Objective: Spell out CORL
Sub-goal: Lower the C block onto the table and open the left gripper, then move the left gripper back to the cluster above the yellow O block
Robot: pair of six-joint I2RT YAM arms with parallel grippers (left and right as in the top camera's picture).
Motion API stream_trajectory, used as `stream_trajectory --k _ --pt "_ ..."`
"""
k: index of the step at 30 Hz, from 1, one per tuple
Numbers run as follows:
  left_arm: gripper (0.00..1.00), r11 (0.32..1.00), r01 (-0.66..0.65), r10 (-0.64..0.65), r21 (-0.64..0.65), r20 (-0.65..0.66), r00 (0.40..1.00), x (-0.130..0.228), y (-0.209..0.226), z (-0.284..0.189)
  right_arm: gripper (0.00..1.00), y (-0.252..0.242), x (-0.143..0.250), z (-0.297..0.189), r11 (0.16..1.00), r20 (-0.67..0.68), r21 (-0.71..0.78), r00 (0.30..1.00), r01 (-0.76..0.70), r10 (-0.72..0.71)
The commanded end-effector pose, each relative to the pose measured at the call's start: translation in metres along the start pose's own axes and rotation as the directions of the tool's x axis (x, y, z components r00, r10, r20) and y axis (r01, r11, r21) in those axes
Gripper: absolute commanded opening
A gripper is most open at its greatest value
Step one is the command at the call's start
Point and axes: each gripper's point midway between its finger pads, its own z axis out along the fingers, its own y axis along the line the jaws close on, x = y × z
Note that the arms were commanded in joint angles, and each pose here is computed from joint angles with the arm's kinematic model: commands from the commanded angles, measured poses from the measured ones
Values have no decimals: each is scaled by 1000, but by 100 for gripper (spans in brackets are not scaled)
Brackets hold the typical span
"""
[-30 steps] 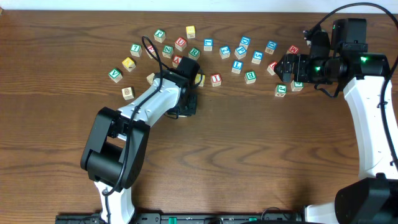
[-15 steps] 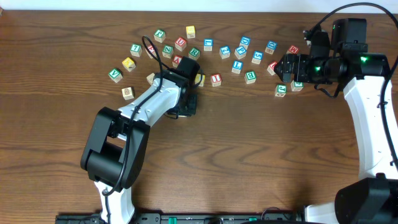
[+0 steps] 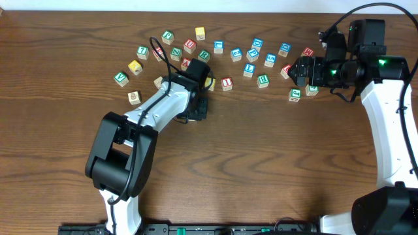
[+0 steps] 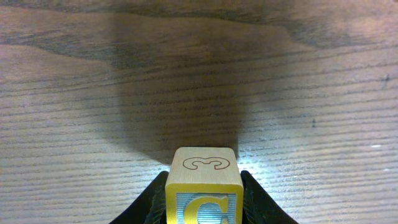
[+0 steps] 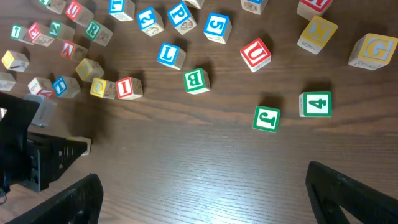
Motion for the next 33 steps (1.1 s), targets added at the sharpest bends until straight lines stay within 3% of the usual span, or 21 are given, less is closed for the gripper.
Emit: stream_trajectory --k 1,8,14,21,33 --pt "28 1000 -2 2 9 10 1000 -8 -3 1 99 2 -6 -5 1000 17 0 1000 0 0" --pt "31 1000 1 -1 9 10 1000 -9 -3 0 99 2 -6 -5 1000 17 0 1000 0 0" --pt "62 1000 1 -1 10 10 1000 -8 -3 0 99 2 -6 -5 1000 17 0 1000 0 0" --pt "62 1000 0 -1 22 46 999 -19 -7 -17 99 2 -6 -5 1000 20 0 1000 2 -2" --pt "62 997 24 -38 70 203 978 -48 -2 -99 99 3 -6 -5 1000 19 -4 1000 2 -2"
